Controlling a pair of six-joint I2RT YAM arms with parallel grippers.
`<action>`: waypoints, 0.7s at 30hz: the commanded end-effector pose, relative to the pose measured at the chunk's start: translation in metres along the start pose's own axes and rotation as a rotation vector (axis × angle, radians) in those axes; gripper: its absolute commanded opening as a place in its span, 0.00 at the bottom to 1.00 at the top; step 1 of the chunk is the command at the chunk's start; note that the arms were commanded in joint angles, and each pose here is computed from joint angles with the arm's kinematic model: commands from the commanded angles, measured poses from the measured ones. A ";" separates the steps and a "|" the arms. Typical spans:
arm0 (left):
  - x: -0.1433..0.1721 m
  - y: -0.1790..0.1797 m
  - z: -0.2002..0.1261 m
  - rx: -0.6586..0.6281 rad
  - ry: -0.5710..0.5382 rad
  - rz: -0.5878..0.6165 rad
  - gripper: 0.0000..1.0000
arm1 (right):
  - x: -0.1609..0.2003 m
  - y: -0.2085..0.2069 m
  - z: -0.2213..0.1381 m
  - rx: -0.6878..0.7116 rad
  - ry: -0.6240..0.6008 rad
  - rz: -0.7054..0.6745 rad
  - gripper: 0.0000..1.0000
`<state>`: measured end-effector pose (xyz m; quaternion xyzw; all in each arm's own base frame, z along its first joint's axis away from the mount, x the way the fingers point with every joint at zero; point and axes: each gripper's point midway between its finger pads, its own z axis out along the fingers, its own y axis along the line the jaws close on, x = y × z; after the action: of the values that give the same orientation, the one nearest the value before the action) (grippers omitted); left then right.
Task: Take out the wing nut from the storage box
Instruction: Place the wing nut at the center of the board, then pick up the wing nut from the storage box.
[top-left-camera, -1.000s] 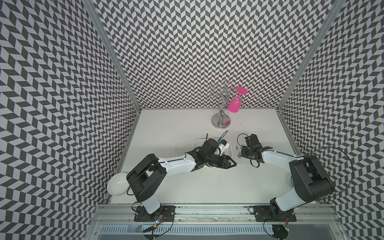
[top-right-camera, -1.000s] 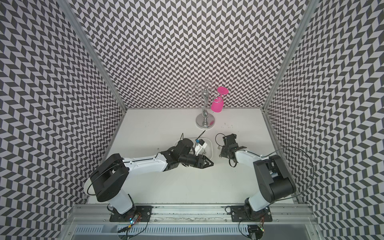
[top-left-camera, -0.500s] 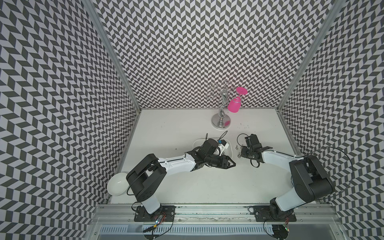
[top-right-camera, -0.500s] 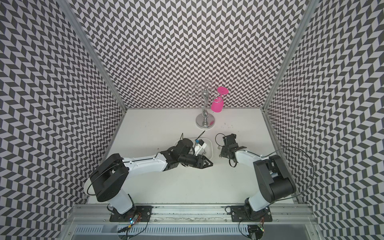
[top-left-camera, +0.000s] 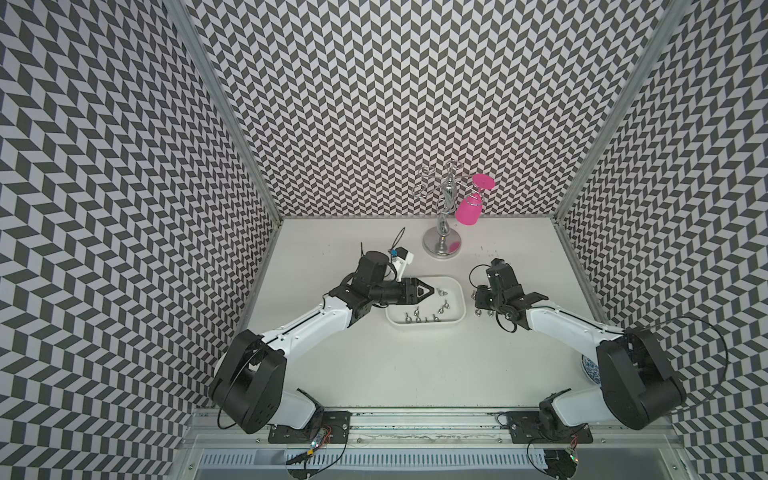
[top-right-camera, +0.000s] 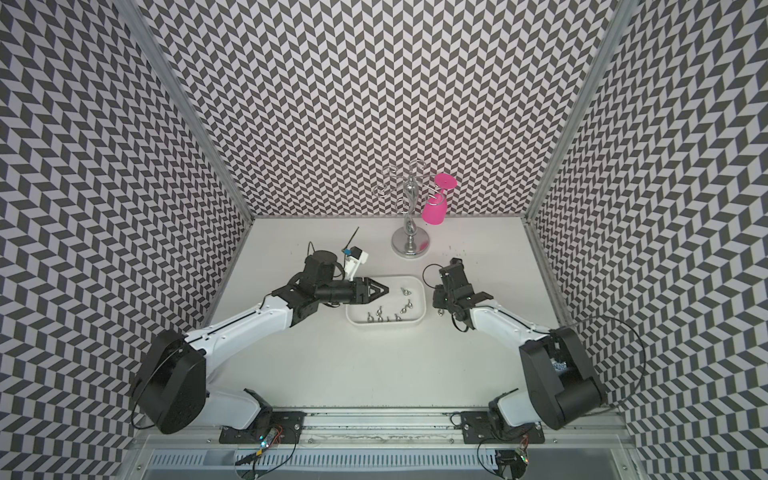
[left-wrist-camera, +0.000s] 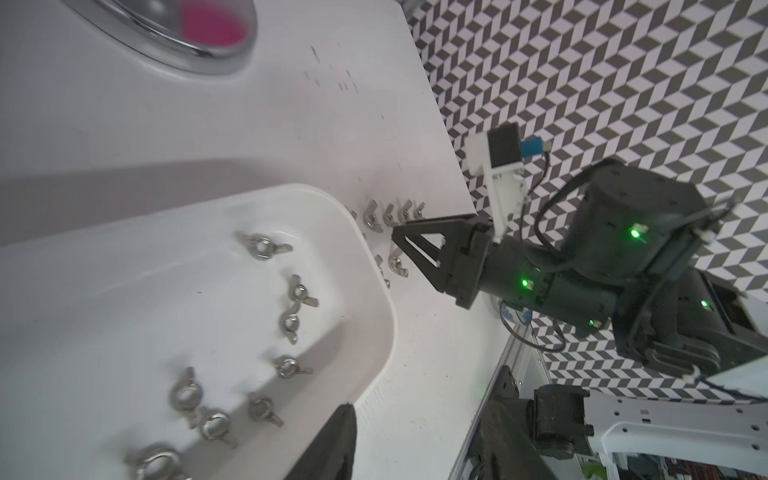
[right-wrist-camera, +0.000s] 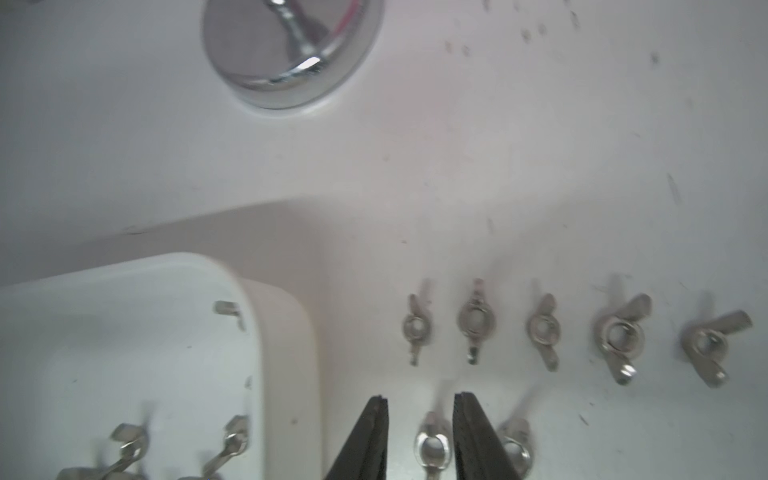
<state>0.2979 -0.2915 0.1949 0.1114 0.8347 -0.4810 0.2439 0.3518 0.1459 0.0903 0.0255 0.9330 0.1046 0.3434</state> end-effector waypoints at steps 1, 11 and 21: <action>0.009 0.030 -0.017 -0.037 0.021 -0.042 0.52 | -0.028 0.060 -0.007 -0.118 -0.089 -0.149 0.33; 0.011 0.056 -0.040 -0.072 -0.011 -0.083 0.52 | -0.023 0.118 0.038 -0.120 -0.002 -0.328 0.42; 0.018 0.058 -0.041 -0.070 0.000 -0.080 0.52 | -0.012 0.108 0.052 -0.063 0.052 -0.314 0.44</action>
<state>0.2987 -0.2297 0.1551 0.0567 0.8590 -0.4579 0.2220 0.3890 0.2602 0.0800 -0.1387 0.9311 0.0852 0.3265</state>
